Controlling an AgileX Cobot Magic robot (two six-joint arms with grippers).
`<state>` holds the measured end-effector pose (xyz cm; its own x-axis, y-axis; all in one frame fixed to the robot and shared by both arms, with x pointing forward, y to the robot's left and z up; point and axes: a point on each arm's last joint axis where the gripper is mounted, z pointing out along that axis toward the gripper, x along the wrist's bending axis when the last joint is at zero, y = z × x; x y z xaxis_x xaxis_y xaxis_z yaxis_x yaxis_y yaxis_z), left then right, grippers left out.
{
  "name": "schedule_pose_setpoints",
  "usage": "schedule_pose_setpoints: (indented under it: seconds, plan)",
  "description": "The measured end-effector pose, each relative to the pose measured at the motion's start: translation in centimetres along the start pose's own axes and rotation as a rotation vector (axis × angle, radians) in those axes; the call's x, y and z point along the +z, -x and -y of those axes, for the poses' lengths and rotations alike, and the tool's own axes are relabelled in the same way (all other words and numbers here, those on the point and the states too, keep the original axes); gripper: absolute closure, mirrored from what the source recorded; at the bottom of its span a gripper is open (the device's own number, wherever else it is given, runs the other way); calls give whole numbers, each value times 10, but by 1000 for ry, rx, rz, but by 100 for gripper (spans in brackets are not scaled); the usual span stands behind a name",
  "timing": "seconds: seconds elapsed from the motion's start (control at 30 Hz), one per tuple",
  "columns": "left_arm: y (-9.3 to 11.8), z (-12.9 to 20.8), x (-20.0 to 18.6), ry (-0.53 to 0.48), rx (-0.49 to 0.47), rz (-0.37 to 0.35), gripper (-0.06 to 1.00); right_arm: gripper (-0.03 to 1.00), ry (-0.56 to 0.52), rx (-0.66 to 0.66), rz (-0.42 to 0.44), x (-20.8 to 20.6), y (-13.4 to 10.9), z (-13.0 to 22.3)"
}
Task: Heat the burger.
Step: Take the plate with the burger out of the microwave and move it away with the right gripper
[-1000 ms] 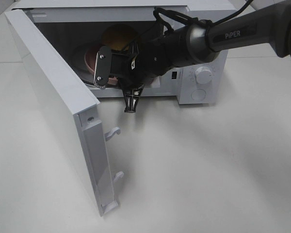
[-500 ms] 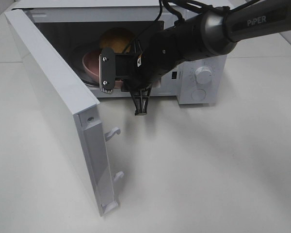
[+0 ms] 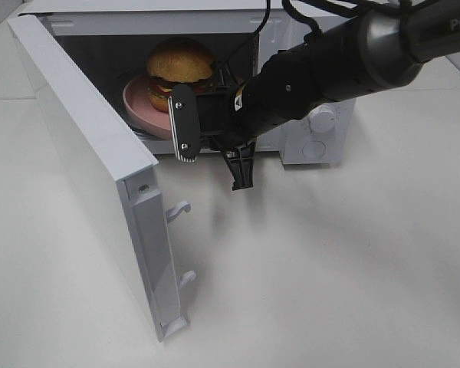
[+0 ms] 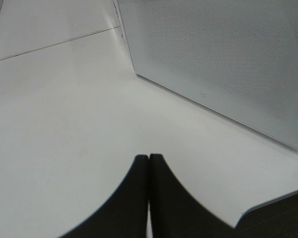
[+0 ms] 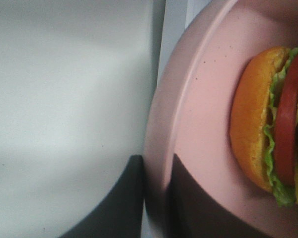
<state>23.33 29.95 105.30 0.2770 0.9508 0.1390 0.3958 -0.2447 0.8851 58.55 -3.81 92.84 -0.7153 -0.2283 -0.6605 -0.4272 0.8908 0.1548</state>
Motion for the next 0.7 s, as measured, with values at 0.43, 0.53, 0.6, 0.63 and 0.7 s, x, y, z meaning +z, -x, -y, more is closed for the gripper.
schedule_pose_setpoints:
  seconds: [0.43,0.53,0.6,0.63,0.7]
  plan:
    - [0,0,0,0,0,0,94,86,6,-109,-8,-32,-34,8]
    - [0,0,0,0,0,0,94,86,6,-115,-8,-35,-35,9]
    - [0,0,0,0,0,0,94,86,3,-132,-18,-42,-41,10]
    - [0,0,0,0,0,0,94,86,3,-132,-18,-42,-41,10]
    - [0,0,0,0,0,0,94,86,2,-138,-26,-46,-44,12]
